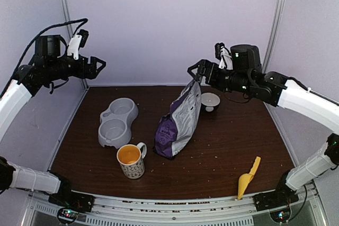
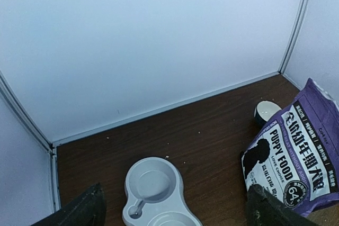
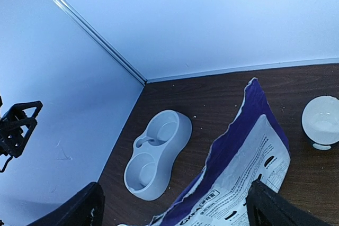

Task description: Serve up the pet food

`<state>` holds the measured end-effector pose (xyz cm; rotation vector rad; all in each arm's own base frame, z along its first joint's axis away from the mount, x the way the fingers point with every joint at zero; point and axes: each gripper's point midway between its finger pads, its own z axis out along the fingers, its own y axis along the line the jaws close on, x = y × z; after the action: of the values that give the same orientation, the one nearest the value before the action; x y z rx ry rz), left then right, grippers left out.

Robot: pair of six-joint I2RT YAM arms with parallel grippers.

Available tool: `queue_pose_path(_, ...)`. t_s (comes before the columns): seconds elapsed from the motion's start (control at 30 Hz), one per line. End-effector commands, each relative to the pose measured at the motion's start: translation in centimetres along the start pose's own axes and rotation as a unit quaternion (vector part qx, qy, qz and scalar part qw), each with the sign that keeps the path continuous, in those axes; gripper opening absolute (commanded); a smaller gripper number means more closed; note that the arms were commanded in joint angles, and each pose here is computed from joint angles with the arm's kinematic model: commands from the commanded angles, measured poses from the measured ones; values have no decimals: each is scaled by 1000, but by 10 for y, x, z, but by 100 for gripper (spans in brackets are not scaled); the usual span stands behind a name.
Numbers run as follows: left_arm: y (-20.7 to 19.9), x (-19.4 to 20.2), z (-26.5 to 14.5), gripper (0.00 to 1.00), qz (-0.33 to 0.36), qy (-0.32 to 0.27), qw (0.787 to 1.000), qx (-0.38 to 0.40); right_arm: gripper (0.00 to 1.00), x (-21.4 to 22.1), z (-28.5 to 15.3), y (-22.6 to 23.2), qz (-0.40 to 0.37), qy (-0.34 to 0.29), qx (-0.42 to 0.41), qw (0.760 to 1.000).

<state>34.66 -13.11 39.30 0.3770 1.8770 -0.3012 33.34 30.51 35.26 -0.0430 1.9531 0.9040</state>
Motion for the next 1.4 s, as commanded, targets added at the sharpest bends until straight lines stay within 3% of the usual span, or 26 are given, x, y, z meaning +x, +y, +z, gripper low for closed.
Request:
queue_pose_path(0.0, -7, -17, -6, 95, 49, -55, 997, 16, 93, 15, 15, -18, -2, 19, 71, 997)
queue_pose_path(0.1, 1, 1, -5, 95, 48, -50, 998, -8, 90, 28, 26, -28, -23, 33, 122, 992)
queue_pose_path(0.27, 4, 14, -1, 95, 47, -33, 998, -16, 72, 38, 39, -32, -54, 55, 169, 983)
queue_pose_path(0.33, 5, 13, -2, 95, 47, -34, 998, -18, 53, 38, 36, -36, -65, 53, 184, 979)
queue_pose_path(0.4, 5, 13, -4, 95, 48, -34, 998, -20, 25, 40, 33, -39, -67, 48, 188, 979)
queue_pose_path(0.47, 6, 13, -4, 95, 50, -34, 998, -23, 9, 37, 31, -37, -60, 39, 175, 982)
queue_pose_path(0.53, 7, 13, -5, 95, 50, -36, 998, -27, 2, 33, 28, -30, -57, 30, 156, 986)
queue_pose_path(0.77, 5, 9, -13, 95, 54, -51, 997, -24, 0, 0, 1, 10, -93, -10, 56, 994)
queue_pose_path(1.03, -3, 9, -13, 95, 61, -55, 997, 0, 0, -3, -22, 57, -119, 14, -73, 990)
queue_pose_path(1.37, -23, 7, -16, 95, 67, -78, 993, 56, 0, 47, -6, 106, -14, 90, -232, 969)
